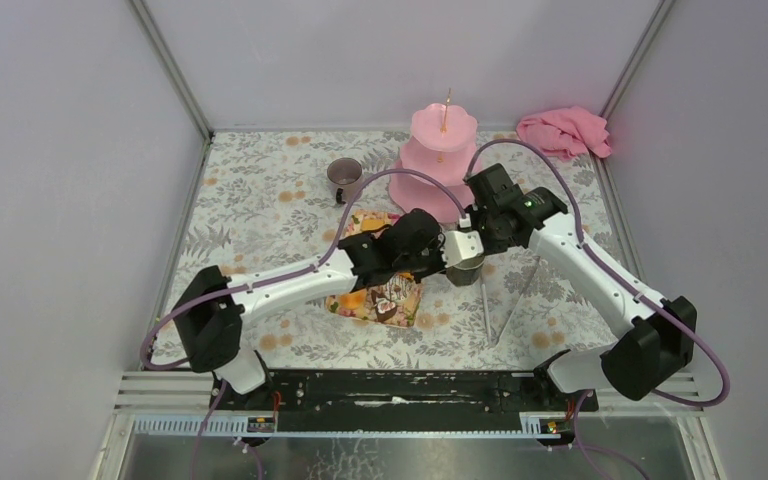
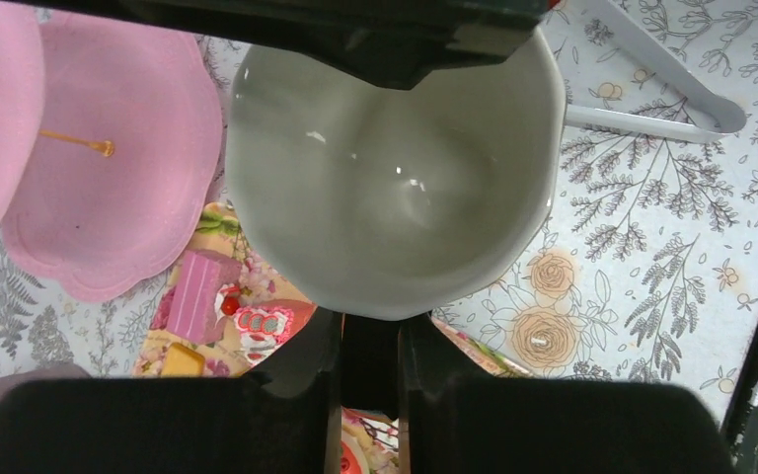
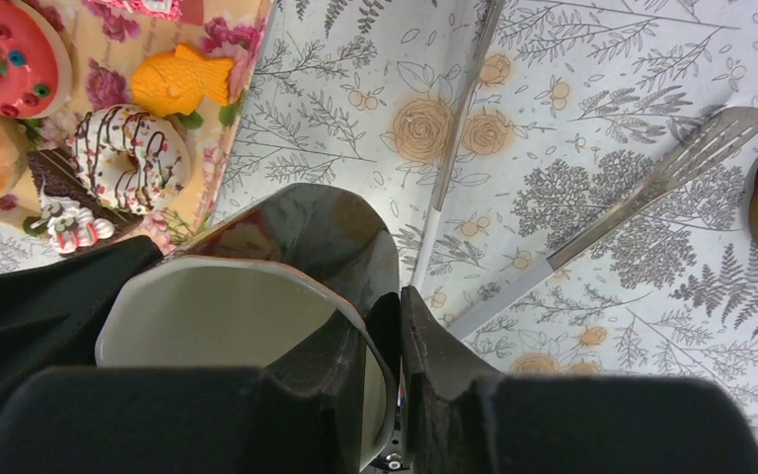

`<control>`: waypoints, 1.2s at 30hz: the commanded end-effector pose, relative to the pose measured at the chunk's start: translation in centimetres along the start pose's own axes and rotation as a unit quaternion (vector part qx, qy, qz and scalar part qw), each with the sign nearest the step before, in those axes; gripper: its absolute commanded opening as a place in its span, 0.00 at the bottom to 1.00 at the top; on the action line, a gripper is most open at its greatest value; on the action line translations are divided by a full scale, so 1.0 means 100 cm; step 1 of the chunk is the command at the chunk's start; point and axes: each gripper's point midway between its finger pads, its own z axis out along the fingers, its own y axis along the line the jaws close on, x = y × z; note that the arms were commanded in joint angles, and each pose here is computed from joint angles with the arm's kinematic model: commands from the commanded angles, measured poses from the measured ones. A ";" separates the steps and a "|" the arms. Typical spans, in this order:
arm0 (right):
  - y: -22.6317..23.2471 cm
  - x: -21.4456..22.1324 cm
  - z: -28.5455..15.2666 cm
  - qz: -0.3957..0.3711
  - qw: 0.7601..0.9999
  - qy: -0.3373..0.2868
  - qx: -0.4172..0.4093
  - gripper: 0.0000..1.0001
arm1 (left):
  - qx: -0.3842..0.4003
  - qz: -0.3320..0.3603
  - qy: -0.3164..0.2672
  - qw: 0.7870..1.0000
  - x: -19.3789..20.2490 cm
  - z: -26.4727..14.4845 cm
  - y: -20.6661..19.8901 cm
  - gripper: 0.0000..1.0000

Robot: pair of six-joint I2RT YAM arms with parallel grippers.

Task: Serve the afternoon tea
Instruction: Pick up the cup at the center of the board.

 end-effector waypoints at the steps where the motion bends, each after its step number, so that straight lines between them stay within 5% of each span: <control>1: 0.034 -0.052 -0.022 0.024 0.993 -0.092 -0.068 0.00 | 0.038 0.001 -0.060 0.997 -0.037 0.009 -0.013 0.00; 12: 0.029 -0.052 -0.021 0.033 0.993 -0.101 -0.059 0.00 | 0.038 -0.025 -0.051 0.998 -0.024 0.015 -0.018 0.00; 23: 0.014 -0.050 -0.022 0.055 0.990 -0.125 -0.025 0.39 | -0.028 -0.074 -0.070 0.994 -0.019 0.011 -0.003 0.00; 36: -0.022 -0.061 -0.052 0.121 0.970 -0.205 0.049 0.58 | -0.042 -0.081 -0.100 0.991 -0.037 -0.002 0.006 0.00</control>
